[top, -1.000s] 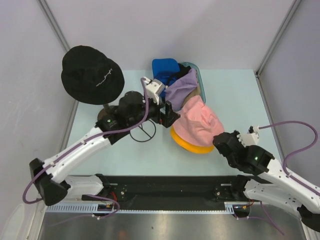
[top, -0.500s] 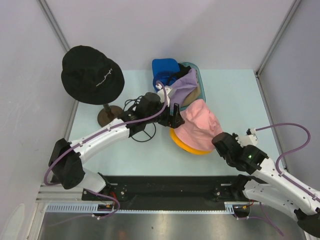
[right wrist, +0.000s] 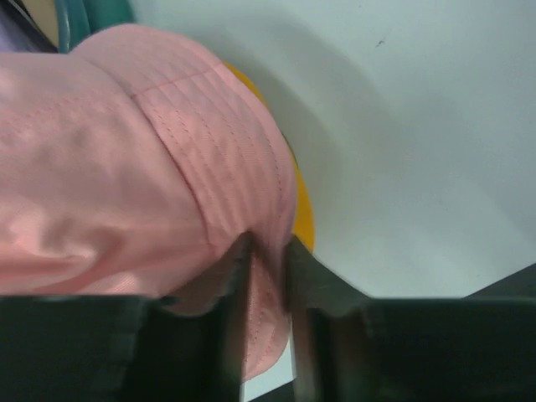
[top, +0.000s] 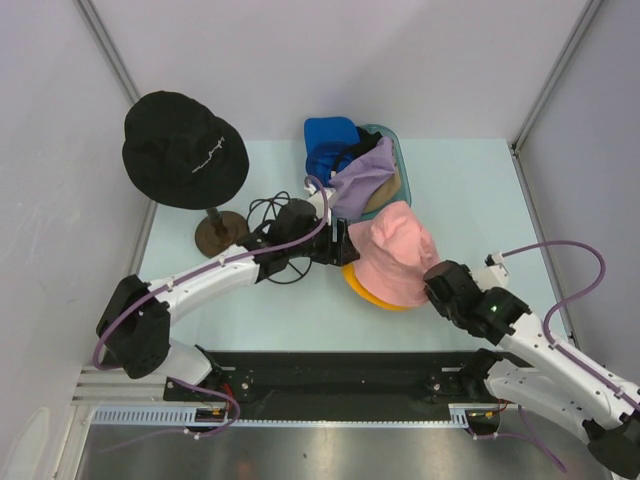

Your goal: Stack the hats

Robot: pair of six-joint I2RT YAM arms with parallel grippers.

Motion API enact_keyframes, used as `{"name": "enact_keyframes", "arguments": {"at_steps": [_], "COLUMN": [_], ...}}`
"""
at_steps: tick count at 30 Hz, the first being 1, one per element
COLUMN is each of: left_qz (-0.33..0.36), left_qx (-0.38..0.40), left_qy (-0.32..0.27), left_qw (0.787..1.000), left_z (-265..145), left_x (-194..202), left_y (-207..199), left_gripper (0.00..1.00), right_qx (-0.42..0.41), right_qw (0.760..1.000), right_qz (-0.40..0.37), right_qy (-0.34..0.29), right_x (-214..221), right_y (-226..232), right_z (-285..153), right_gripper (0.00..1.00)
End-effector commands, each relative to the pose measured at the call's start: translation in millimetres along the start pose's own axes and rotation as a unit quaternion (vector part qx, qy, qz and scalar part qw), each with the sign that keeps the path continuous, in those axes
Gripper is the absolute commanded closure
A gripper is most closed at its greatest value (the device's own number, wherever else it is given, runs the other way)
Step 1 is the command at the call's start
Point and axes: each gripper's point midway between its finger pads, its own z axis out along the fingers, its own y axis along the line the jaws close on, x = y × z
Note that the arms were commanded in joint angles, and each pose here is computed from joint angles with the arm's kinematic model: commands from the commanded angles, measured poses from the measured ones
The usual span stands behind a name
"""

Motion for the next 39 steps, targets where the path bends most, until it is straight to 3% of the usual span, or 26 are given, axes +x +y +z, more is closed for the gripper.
{"name": "enact_keyframes", "arguments": {"at_steps": [1,2,3,11,13,14,15,17,18,22,28,32,35,36,39], "left_qz": [-0.007,-0.006,-0.009,-0.008,-0.012,-0.012,-0.011,-0.011,-0.011,-0.004,-0.001,-0.004,-0.007,-0.009,-0.014], "left_qx": [0.010,0.010,0.007,-0.017,-0.018,-0.022,-0.024,-0.024,-0.022,0.001,-0.024,-0.051,-0.078,-0.082,-0.080], "left_qy": [-0.017,-0.019,-0.019,-0.045,-0.051,-0.051,-0.055,-0.061,-0.066,-0.088,-0.078,-0.069,-0.080,-0.086,-0.115], "left_qw": [1.000,1.000,1.000,0.999,0.998,0.998,0.998,0.998,0.998,0.996,0.997,0.996,0.994,0.993,0.990], "left_z": [-6,-6,-6,-9,-8,-6,-6,-1,0,14,51,62,52,48,24], "left_x": [-6,-8,-8,-32,-39,-40,-44,-53,-57,-83,-100,-105,-118,-122,-143], "left_y": [-4,-4,-4,0,1,3,4,5,4,-10,0,8,14,15,9], "left_gripper": [0.30,0.30,0.30,0.30,0.30,0.30,0.30,0.30,0.30,0.30,0.30,0.31,0.32,0.31,0.15], "right_qx": [-0.013,-0.021,-0.021,-0.082,-0.108,-0.094,-0.140,-0.172,-0.233,-0.269,-0.285,-0.268,-0.274,-0.278,-0.290], "right_qw": [0.998,0.997,0.997,0.978,0.974,0.980,0.978,0.974,0.963,0.953,0.944,0.950,0.954,0.953,0.950], "right_qz": [-0.053,-0.066,-0.071,-0.146,-0.182,-0.156,-0.155,-0.151,-0.137,-0.123,-0.115,-0.110,-0.088,-0.086,-0.075], "right_qy": [-0.016,-0.022,-0.028,-0.122,-0.079,-0.078,-0.016,-0.001,0.015,0.070,0.121,0.115,0.087,0.082,0.083], "right_x": [-19,-26,-32,-103,-95,-113,-95,-103,-113,-116,-87,-78,-99,-105,-120], "right_y": [9,13,15,71,99,99,120,128,145,136,128,108,99,97,86], "right_z": [-18,-25,-31,-83,-70,-57,-46,-32,-32,-2,6,6,-1,-1,4], "right_gripper": [0.56,0.42,0.38,0.28,0.28,0.28,0.28,0.28,0.28,0.32,0.31,0.30,0.29,0.29,0.29]}}
